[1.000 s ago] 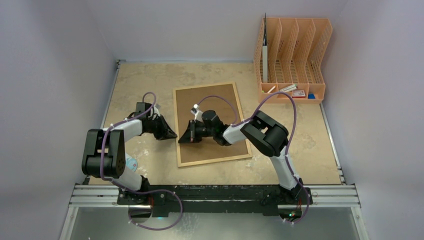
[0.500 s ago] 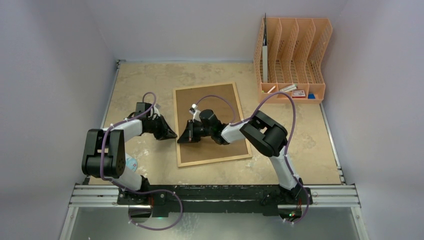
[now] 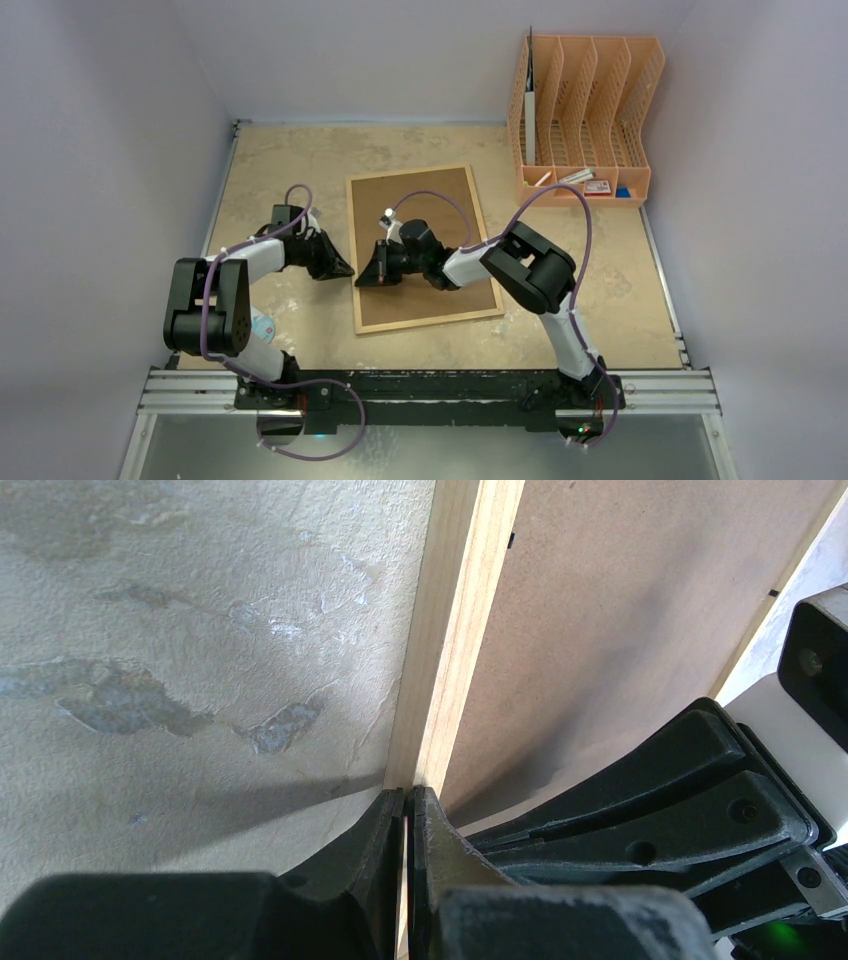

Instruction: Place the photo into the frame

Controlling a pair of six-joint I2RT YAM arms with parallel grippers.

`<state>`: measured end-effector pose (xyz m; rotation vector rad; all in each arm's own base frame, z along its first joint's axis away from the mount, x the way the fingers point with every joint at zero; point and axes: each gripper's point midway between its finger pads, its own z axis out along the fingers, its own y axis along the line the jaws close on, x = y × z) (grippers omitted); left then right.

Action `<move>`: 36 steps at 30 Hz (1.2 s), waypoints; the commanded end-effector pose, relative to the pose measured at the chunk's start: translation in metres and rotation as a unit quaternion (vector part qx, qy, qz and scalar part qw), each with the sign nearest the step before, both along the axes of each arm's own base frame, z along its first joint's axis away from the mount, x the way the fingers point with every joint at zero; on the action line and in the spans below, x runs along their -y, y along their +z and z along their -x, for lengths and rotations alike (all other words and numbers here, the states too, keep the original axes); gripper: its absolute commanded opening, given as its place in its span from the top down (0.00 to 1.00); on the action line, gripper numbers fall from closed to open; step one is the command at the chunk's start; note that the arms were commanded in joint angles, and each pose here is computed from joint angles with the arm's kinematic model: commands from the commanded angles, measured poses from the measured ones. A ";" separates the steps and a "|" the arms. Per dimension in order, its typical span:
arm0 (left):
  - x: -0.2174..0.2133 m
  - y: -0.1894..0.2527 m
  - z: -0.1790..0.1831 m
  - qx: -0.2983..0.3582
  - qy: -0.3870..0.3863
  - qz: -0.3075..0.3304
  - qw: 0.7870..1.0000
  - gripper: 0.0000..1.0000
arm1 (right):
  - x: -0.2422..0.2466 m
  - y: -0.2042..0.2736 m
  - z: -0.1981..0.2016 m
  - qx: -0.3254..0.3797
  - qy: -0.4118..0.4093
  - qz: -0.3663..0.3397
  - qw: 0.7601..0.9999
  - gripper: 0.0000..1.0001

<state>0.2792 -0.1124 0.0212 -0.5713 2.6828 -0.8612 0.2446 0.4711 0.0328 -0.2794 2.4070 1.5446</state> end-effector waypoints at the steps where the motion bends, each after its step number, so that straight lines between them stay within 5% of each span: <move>1: -0.014 -0.032 0.037 -0.075 0.002 -0.051 0.996 1.00 | 0.018 -0.027 0.008 -0.017 -0.013 0.053 0.998 1.00; 28: -0.015 -0.033 0.037 -0.076 0.004 -0.053 0.996 0.99 | 0.029 -0.055 0.007 -0.033 -0.010 0.057 0.998 1.00; 36: -0.015 -0.033 0.037 -0.076 0.004 -0.053 0.996 1.00 | 0.021 -0.029 0.009 -0.020 0.004 0.011 1.000 1.00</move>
